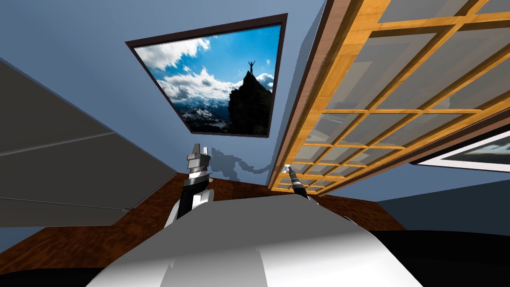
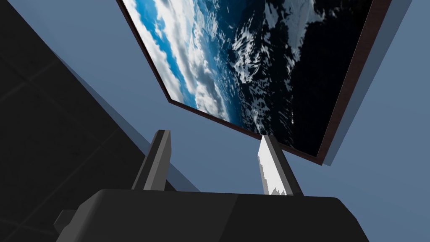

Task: Pull the door open

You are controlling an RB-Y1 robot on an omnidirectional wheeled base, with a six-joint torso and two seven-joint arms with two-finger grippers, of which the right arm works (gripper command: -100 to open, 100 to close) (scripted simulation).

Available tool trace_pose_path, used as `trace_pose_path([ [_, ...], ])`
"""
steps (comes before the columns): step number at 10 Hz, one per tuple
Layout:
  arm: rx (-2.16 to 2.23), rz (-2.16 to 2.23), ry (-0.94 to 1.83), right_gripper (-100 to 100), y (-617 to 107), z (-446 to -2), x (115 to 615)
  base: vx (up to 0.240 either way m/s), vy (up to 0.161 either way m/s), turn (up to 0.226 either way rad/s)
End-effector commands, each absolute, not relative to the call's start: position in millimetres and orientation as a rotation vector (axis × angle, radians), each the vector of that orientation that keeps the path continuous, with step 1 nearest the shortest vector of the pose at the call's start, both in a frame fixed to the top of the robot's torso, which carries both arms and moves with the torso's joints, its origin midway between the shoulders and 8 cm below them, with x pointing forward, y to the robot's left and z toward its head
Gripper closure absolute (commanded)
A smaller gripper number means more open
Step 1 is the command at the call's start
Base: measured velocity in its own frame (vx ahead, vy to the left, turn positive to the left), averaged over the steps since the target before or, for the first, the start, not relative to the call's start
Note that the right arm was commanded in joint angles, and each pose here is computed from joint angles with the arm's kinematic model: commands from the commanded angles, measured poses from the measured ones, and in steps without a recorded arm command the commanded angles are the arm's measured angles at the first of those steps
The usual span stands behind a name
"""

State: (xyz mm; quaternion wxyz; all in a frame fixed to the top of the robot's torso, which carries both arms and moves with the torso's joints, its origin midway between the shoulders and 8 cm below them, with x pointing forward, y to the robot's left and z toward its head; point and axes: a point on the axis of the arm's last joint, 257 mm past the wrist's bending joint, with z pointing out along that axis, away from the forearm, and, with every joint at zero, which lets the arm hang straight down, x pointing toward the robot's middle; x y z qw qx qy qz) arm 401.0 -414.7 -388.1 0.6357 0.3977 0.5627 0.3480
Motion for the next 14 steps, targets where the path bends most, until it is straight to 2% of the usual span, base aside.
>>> trace_pose_path([
  [1,0.936,0.827,1.276,100,-409.8,-390.2,401.8,-0.027,-0.020,0.027],
  [14,1.231,1.086,1.060,100,-418.5,-389.1,405.0,-0.038,-0.019,0.057],
])
